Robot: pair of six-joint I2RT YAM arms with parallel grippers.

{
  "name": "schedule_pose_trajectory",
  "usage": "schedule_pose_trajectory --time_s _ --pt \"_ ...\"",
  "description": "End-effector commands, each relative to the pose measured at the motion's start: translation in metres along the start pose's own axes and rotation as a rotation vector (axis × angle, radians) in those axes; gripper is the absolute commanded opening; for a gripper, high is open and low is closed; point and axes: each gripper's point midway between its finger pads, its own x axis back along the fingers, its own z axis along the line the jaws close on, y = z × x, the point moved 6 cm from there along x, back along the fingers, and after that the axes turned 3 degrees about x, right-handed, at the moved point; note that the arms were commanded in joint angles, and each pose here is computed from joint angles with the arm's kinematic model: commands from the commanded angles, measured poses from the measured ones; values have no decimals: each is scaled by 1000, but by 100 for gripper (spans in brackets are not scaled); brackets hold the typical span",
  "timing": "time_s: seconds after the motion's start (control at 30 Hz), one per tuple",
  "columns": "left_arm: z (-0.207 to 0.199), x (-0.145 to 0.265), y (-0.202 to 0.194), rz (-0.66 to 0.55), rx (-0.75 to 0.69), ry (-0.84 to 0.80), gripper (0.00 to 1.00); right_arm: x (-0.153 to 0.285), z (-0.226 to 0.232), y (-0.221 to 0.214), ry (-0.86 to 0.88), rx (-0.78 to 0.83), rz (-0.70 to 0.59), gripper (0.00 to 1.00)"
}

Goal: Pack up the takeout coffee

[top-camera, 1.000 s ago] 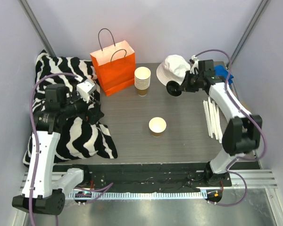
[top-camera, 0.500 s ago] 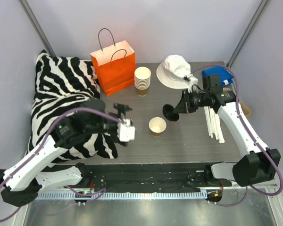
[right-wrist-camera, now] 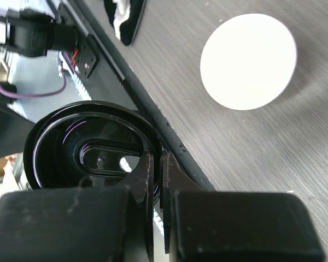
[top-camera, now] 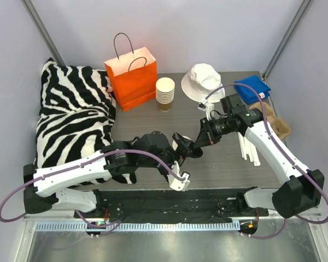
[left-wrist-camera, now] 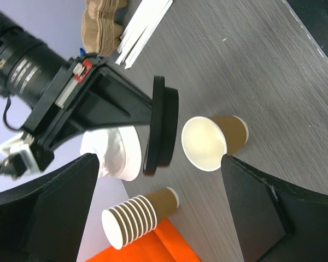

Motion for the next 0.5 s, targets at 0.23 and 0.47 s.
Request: schedule_pose_trajectory --time_s 0.23,0.47 --pt "11 -25 7 -36 -41 52 74 -1 26 16 72 133 1 1" --pt "10 -28 2 7 17 40 47 -9 34 20 97 172 28 1"
